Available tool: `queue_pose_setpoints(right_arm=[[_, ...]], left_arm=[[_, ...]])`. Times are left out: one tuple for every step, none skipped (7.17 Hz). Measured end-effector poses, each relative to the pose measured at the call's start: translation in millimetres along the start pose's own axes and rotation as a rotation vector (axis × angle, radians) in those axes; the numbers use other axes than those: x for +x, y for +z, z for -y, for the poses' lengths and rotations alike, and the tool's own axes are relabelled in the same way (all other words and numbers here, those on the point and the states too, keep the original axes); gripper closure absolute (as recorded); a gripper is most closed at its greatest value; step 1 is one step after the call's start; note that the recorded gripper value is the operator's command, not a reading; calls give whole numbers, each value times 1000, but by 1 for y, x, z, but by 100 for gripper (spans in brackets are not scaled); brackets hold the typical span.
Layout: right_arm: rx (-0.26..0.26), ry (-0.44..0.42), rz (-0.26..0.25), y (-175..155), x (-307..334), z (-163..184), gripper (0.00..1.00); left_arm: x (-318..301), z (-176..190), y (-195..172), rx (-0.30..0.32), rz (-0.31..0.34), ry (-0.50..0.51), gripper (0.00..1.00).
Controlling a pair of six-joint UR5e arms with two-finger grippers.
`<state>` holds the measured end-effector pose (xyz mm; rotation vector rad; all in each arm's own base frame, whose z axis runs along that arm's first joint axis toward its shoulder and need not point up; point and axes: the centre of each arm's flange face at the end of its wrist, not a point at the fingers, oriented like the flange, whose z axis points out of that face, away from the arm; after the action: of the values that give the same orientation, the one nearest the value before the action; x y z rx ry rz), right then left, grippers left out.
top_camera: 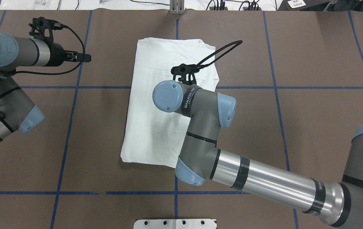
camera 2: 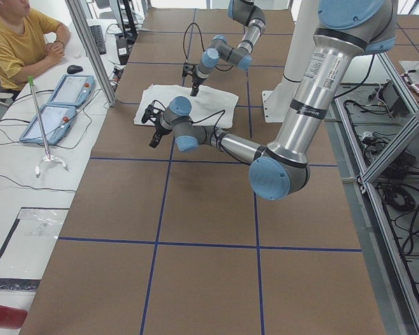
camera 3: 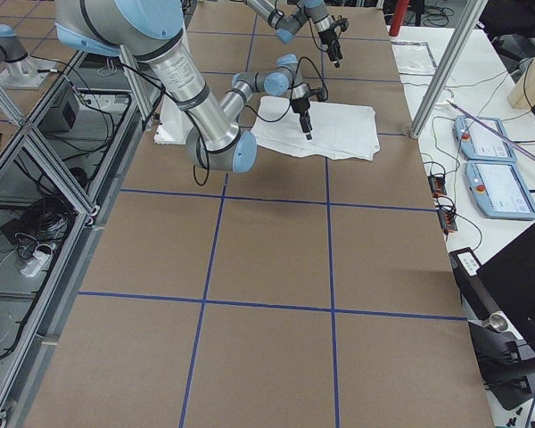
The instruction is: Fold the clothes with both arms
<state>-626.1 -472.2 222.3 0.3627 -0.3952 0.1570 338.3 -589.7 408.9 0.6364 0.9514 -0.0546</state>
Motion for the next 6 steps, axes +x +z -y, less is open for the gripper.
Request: queue_pose_setpoints(right_arm=[[-10, -12, -42, 4, 2, -5, 0], [-19, -24, -77, 7, 5, -7, 0], [-23, -34, -104, 9, 8, -9, 0], [-25, -39, -117, 10, 9, -9, 0], [-20, -36, -113, 9, 8, -6, 0], [-7, -22, -89, 6, 6, 0, 0]], left_arm=[[0, 0, 0, 1, -1, 0, 0], [0, 0, 0, 1, -1, 0, 0], [1, 0, 0, 0, -1, 0, 0], [1, -1, 0, 0, -2, 1, 0], [2, -1, 0, -1, -2, 1, 0], [2, -1, 0, -2, -3, 1, 0]])
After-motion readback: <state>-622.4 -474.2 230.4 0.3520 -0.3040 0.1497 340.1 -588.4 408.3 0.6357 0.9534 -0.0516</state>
